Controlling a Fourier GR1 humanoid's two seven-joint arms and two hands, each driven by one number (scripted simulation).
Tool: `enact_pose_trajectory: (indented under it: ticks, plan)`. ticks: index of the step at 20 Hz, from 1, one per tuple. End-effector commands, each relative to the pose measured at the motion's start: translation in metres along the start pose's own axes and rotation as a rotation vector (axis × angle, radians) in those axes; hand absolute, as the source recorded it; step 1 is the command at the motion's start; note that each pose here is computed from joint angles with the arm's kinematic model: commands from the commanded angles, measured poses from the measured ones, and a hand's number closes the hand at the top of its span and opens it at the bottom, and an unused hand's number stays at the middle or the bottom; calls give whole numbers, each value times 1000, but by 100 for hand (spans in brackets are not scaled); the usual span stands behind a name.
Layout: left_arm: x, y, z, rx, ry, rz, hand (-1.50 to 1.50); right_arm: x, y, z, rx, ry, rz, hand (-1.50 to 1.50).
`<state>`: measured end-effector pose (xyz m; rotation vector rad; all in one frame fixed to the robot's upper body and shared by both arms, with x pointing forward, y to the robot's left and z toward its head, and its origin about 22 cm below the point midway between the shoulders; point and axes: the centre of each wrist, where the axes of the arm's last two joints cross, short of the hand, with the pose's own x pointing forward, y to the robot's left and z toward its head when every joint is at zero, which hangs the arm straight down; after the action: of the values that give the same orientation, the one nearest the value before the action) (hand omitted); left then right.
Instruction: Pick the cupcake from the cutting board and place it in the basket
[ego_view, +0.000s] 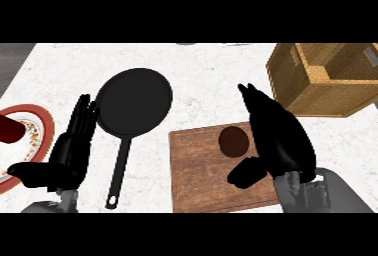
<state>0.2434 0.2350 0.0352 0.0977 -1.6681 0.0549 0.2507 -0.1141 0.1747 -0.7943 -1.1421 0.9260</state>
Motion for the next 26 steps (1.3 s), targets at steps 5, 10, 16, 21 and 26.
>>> enact_pose_trajectory:
  ticks: [5,10,16,21,26]
  plan:
    - [-8,6,-8,4,2,-9,0,8,33,5,31,194,30,-150]
    - [5,0,4,9,6,8,0,-18,29,8,30,173,34,-150]
    - [-5,8,-11,13,5,16,0,7,67,0,9,178,52,-150]
    - [7,-8,4,-2,-14,12,0,-17,50,-31,-9,207,56,-150]
    - [-6,-7,-3,-13,8,16,0,-6,72,-32,7,211,53,-150]
